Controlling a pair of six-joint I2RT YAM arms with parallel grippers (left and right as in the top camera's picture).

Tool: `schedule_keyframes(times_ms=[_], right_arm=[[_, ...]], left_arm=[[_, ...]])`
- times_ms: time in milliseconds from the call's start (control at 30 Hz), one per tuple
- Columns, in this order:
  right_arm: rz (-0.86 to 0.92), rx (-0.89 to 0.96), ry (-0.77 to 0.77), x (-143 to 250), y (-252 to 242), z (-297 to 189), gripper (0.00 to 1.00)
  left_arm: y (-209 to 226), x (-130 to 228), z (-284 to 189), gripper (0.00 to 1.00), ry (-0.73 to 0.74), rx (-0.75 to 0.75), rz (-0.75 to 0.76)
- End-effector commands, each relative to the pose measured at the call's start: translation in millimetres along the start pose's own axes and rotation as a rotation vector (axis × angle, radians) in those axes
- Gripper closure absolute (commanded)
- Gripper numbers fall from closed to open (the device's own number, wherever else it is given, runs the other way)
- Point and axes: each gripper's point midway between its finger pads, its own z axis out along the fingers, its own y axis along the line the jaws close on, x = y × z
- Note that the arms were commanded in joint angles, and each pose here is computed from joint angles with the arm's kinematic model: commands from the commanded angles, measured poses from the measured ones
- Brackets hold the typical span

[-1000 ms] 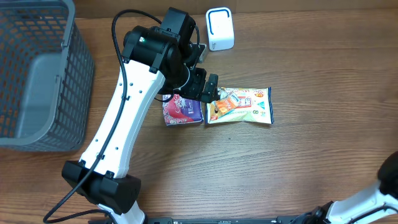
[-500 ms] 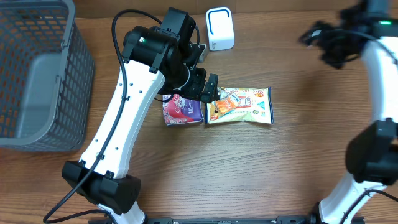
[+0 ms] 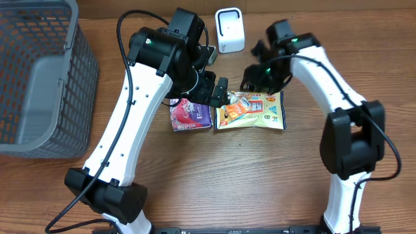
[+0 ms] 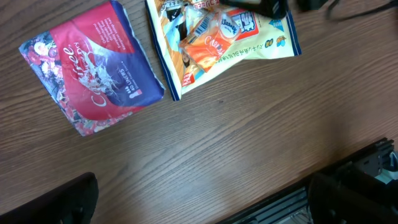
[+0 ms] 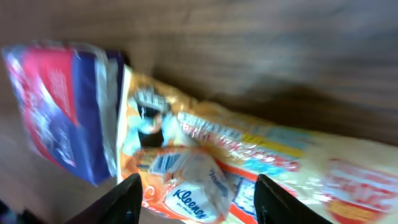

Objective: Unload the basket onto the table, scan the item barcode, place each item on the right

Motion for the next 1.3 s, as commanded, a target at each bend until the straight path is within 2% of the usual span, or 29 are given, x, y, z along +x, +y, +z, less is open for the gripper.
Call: schedule_keyframes(times_ms=[0,400,500,633,1133,1267], right_arm=[[-0.088,-0.038,0.043,11,7,11,0.43],[-0.063,-0.034,0.121,34,1,26,0.48],[-0.051,-0.001,0.141,41,-7,28,0.61],[0.105,0.175,0.110,35,-37,22,0.65],[0.225,0.465,-0.028,0,-69,-78,0.64],[0.261,0.335,0.025,10,-44,-75,0.63]], left_arm=[[1,0,2,0.00,0.004,-0.006,0.022],[1,0,2,0.00,0.004,-0.006,0.022],[1,0,2,0.00,0.004,-0.006,0.022],[1,0,2,0.00,0.004,-0.006,0.022],[1,0,2,0.00,0.004,-0.006,0.022],[1,0,2,0.00,0.004,-0.006,0.022]])
